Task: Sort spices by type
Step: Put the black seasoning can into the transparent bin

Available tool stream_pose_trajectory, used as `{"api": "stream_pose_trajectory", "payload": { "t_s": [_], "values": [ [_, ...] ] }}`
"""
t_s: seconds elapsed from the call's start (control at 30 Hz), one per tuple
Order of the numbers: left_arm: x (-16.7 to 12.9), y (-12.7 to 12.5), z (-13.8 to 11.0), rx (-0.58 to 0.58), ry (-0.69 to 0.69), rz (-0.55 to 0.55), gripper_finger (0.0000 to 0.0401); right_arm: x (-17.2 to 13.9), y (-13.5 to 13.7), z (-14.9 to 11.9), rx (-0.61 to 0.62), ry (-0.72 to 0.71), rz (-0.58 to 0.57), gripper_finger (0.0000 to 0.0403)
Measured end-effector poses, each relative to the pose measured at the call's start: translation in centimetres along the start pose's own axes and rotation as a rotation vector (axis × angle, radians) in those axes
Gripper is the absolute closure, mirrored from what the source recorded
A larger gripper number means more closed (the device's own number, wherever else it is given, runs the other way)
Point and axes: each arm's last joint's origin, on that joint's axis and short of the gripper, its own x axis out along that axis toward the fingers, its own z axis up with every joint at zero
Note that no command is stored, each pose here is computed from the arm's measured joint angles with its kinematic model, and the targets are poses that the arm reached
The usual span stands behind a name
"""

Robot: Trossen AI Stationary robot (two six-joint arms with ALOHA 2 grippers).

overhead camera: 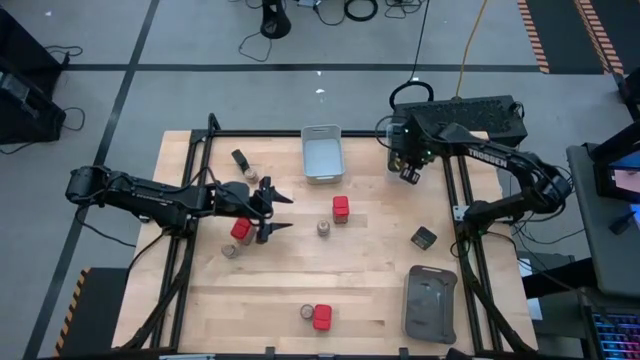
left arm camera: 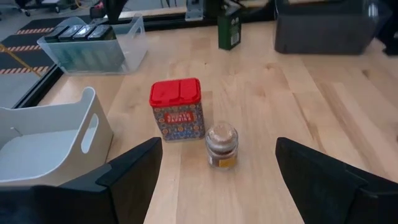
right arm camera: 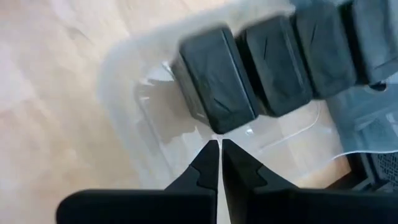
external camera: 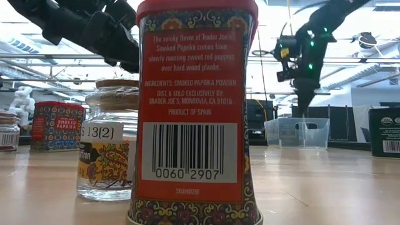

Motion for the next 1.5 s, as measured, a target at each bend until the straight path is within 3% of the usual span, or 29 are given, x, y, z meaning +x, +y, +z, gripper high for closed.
{"api": "stream_pose_trajectory", "payload": {
  "t_s": [0.33,0.83,0.97,1.2,1.5],
  "values": [
    [0.0,0.1,0.8,-0.049,-0.075,0.007,0.0084,-5.0,5.0,2.2,-0.076,0.017,0.089,0.0403],
    [-0.1,0.3,2.6,-0.029,-0.114,0.011,0.0084,-7.7,12.9,0.2,-0.115,0.146,0.237,0.0403],
    [-0.2,0.4,3.5,-0.056,-0.031,0.005,0.0084,-8.2,14.6,0.7,-0.157,0.033,0.281,0.0403],
    [-1.3,0.5,5.4,-0.154,0.203,0.006,0.0084,-9.6,17.9,2.8,-0.324,-0.326,0.391,0.0403],
    [-3.9,0.5,5.6,-0.267,0.544,0.124,0.0084,-11.4,20.5,3.9,-0.542,-0.653,0.436,0.0403]
  ]
}}
